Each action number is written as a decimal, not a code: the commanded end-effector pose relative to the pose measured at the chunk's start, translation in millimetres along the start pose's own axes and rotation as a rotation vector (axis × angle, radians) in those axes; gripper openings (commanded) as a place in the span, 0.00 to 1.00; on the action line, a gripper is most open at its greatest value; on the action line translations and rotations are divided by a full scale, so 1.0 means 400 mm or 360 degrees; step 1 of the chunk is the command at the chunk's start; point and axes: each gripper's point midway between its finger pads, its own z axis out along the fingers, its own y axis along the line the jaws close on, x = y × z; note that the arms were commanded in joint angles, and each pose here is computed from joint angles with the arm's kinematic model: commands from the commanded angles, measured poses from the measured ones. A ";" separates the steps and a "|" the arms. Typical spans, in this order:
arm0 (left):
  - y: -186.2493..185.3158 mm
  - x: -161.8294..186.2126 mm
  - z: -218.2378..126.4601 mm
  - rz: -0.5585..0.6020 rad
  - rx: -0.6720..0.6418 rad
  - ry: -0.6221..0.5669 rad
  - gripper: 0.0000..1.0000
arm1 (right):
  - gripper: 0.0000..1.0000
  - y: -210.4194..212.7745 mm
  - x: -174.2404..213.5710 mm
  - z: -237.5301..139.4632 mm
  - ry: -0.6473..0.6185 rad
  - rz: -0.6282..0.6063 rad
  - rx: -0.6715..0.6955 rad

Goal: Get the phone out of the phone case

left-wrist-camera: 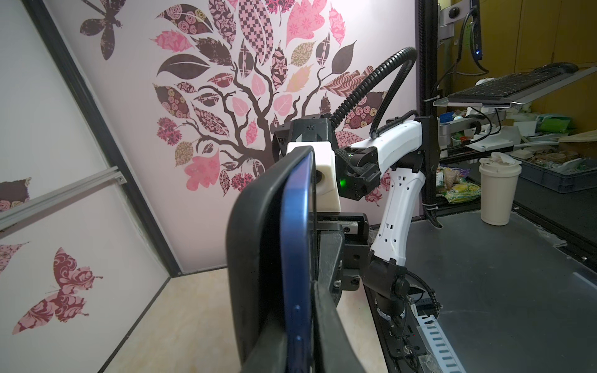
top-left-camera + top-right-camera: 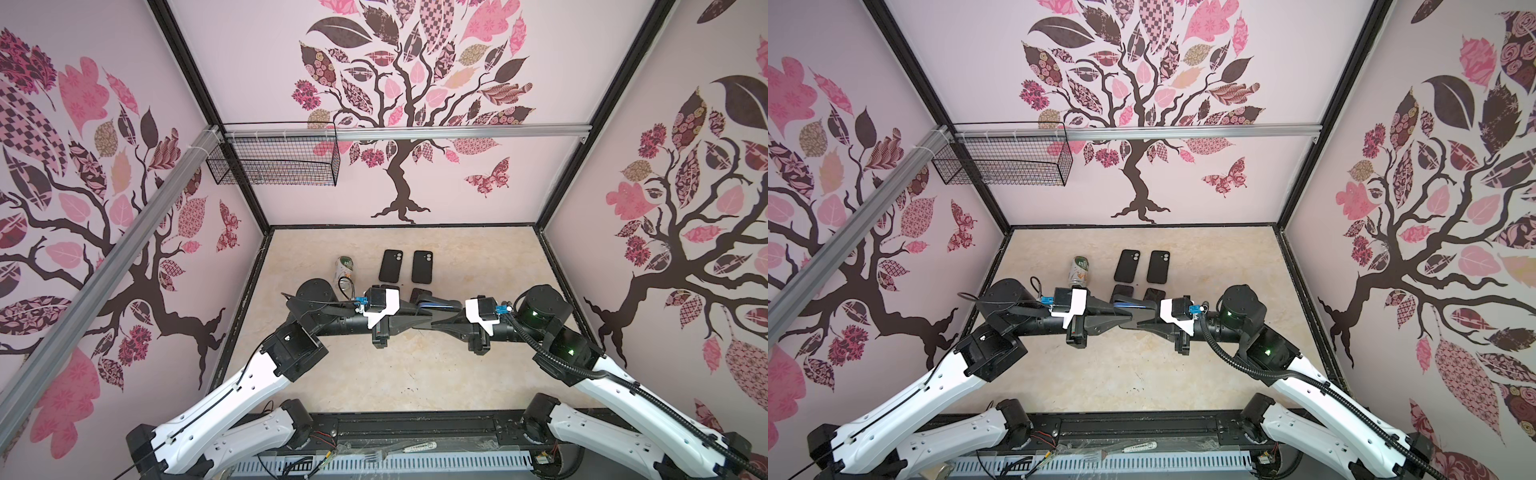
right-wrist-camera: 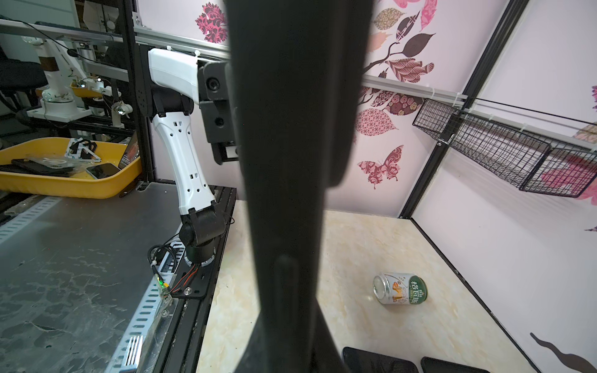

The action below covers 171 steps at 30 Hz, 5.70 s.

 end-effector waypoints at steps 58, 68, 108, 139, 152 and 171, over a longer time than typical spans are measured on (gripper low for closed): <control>0.059 0.246 -0.033 0.0466 -0.0147 0.0898 0.00 | 0.56 -0.164 0.138 0.001 0.0760 0.0618 0.0504; 0.044 0.202 -0.035 0.0469 -0.0158 0.0780 0.00 | 0.56 -0.152 0.205 -0.018 0.0911 0.0585 0.0487; -0.014 0.060 -0.043 0.0343 -0.0049 0.0430 0.00 | 0.00 -0.231 0.288 -0.078 0.0776 0.1109 0.0638; 0.244 0.333 -0.186 -0.0912 -0.1252 0.0532 0.00 | 0.00 -0.385 0.624 -0.400 0.0775 0.1890 0.1664; 0.294 0.418 -0.207 -0.1278 -0.1309 0.0519 0.00 | 0.00 -0.461 0.792 -0.545 0.1417 0.1854 0.1920; 0.284 0.480 -0.204 -0.1296 -0.1243 0.0684 0.00 | 0.23 -0.619 0.879 -0.549 0.2145 0.1265 0.1520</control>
